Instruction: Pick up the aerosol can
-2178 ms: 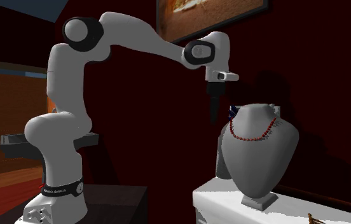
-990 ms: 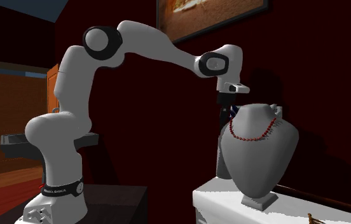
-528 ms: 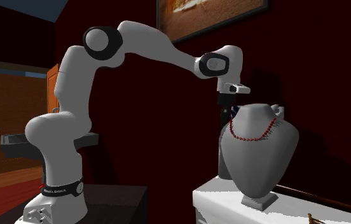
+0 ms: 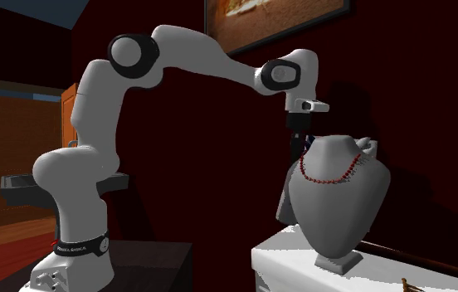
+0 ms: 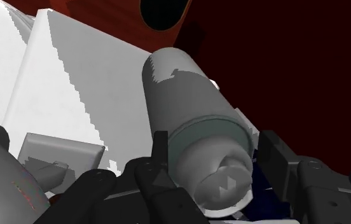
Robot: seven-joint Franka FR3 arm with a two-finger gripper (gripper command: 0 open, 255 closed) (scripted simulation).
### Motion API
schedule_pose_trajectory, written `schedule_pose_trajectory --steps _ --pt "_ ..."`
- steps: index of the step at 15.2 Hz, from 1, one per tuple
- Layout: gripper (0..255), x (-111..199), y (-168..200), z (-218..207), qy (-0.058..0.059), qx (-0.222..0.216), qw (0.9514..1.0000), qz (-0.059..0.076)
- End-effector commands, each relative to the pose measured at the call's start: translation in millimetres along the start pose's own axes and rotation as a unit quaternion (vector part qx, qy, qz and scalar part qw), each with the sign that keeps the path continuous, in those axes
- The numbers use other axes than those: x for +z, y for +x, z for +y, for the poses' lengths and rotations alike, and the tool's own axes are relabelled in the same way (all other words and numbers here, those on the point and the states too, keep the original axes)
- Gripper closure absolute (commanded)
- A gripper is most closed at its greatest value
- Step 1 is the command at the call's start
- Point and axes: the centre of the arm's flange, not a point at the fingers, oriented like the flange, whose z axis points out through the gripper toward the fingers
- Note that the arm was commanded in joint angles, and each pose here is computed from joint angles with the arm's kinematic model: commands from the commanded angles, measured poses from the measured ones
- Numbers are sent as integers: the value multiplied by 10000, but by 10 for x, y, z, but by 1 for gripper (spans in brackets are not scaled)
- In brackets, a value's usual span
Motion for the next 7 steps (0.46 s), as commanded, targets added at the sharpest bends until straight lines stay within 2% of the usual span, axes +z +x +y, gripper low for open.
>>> schedule_pose_trajectory --steps 1,5,7 --pt "255 -118 -8 -16 12 3 10000 25" --pt "255 -327 -25 -38 12 3 10000 25" --pt "255 -335 -26 -39 12 3 10000 25"
